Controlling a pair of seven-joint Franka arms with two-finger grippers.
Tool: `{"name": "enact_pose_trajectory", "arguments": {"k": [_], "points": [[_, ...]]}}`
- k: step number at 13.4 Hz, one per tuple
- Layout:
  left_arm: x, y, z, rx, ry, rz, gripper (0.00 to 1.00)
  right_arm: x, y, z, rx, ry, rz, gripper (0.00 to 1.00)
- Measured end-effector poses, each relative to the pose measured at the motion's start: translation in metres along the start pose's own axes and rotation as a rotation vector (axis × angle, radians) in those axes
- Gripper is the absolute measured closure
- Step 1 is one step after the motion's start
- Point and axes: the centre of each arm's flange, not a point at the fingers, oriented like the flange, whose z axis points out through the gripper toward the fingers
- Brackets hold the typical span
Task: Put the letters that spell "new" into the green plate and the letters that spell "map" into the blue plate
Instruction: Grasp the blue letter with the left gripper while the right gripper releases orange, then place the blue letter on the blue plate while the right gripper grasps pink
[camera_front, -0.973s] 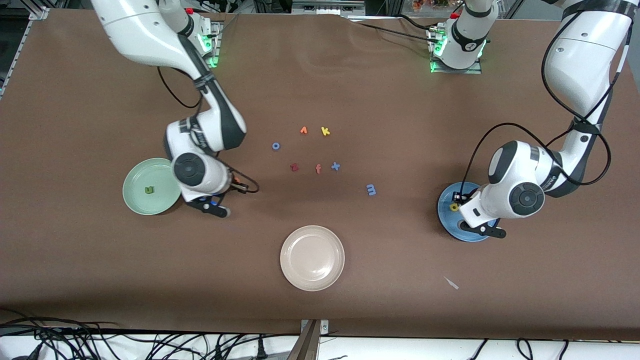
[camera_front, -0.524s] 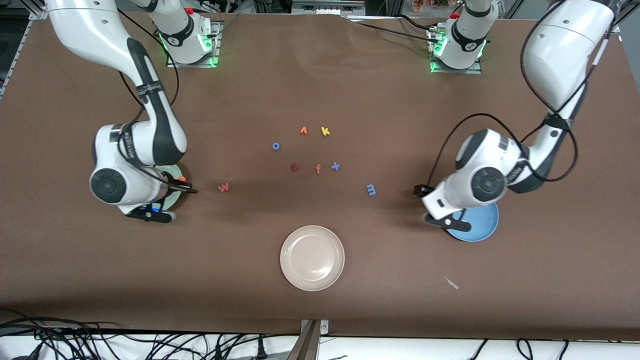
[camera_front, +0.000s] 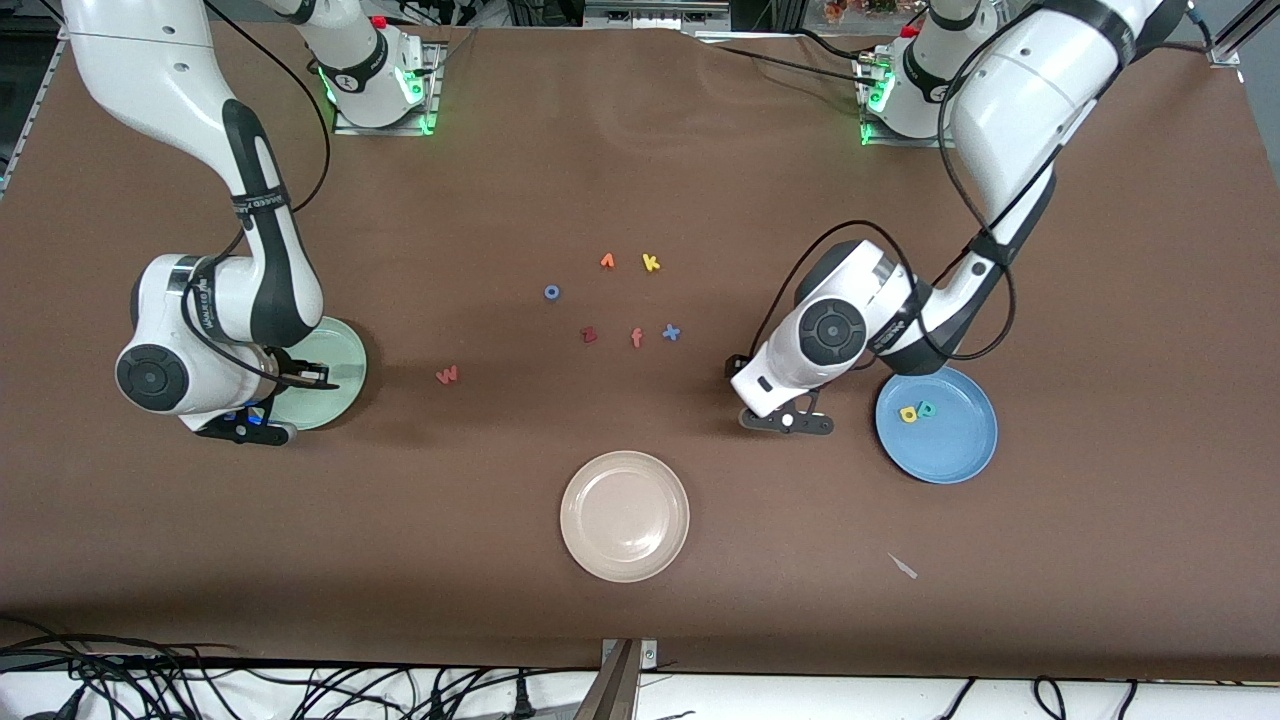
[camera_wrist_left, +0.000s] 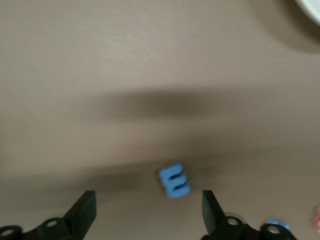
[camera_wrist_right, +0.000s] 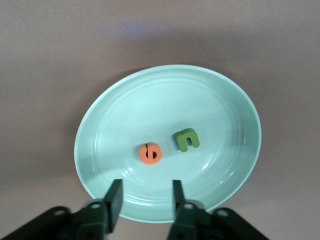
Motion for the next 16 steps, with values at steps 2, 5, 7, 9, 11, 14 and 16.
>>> {"name": "enact_pose_trajectory", "arguments": {"k": [2, 5, 7, 9, 11, 14, 16], "points": [[0.001, 0.003, 0.023, -0.023, -0.008, -0.030, 0.09, 0.001, -0.005, -0.015, 0.001, -0.001, -0.011, 0.23], [-0.007, 0.025, 0.041, -0.027, -0.014, -0.074, 0.11, -0.002, -0.028, -0.041, 0.050, -0.013, 0.040, 0.00], [-0.008, 0.025, 0.047, -0.015, -0.018, -0.092, 0.13, -0.006, -0.053, -0.046, 0.080, -0.003, 0.181, 0.00], [-0.008, 0.019, 0.052, -0.007, -0.025, -0.111, 0.34, -0.010, -0.092, -0.049, 0.094, 0.039, 0.382, 0.00], [-0.006, 0.015, 0.050, -0.003, -0.025, -0.126, 0.59, -0.022, -0.143, -0.046, 0.106, 0.080, 0.576, 0.00], [0.000, 0.010, 0.039, 0.003, -0.023, -0.137, 0.73, -0.037, -0.190, -0.033, 0.152, 0.104, 0.773, 0.00], [0.011, -0.016, 0.008, 0.035, -0.028, -0.147, 0.73, -0.036, -0.196, -0.028, 0.188, 0.093, 0.836, 0.00]]}}
